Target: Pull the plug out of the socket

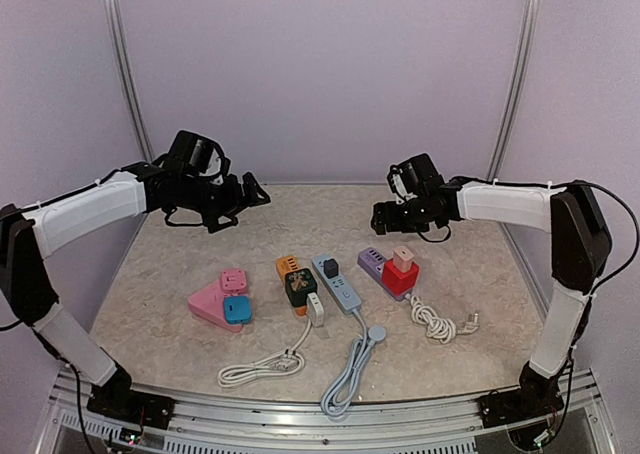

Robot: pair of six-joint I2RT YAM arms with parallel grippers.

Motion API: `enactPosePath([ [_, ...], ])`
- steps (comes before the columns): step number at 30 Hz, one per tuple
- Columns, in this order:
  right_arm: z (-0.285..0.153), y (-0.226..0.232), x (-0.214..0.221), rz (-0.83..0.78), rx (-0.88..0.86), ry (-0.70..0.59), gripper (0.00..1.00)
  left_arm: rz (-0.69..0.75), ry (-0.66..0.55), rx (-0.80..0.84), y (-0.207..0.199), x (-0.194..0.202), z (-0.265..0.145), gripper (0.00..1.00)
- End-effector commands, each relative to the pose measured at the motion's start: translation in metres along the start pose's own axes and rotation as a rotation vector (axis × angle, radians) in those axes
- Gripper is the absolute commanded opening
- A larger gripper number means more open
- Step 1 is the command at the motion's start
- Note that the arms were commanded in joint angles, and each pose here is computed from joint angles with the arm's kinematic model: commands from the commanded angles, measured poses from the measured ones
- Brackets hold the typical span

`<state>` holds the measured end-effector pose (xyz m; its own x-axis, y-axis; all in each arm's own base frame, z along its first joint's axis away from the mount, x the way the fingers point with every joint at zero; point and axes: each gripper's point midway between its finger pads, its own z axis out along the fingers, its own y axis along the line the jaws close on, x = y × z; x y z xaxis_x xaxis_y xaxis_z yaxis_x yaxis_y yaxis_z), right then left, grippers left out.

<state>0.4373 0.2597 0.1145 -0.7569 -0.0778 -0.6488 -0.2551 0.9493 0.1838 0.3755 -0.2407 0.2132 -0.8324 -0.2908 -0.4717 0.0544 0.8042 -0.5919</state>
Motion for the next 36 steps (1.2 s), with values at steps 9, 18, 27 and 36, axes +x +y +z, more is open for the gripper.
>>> enactPosePath([
  [9,-0.072,0.011,0.014,-0.140,0.088,0.020,0.73,-0.081,0.130,0.228,-0.059,-0.002,0.051,0.98],
  [18,-0.095,0.008,0.043,-0.244,0.095,0.074,0.63,-0.074,0.254,0.318,-0.101,0.025,0.104,0.80],
  [27,-0.096,0.010,0.066,-0.305,0.042,0.125,0.53,-0.038,0.326,0.340,-0.125,0.055,0.130,0.59],
  [36,-0.088,0.010,0.080,-0.297,0.050,0.181,0.43,-0.016,0.391,0.344,-0.130,0.083,0.138,0.45],
])
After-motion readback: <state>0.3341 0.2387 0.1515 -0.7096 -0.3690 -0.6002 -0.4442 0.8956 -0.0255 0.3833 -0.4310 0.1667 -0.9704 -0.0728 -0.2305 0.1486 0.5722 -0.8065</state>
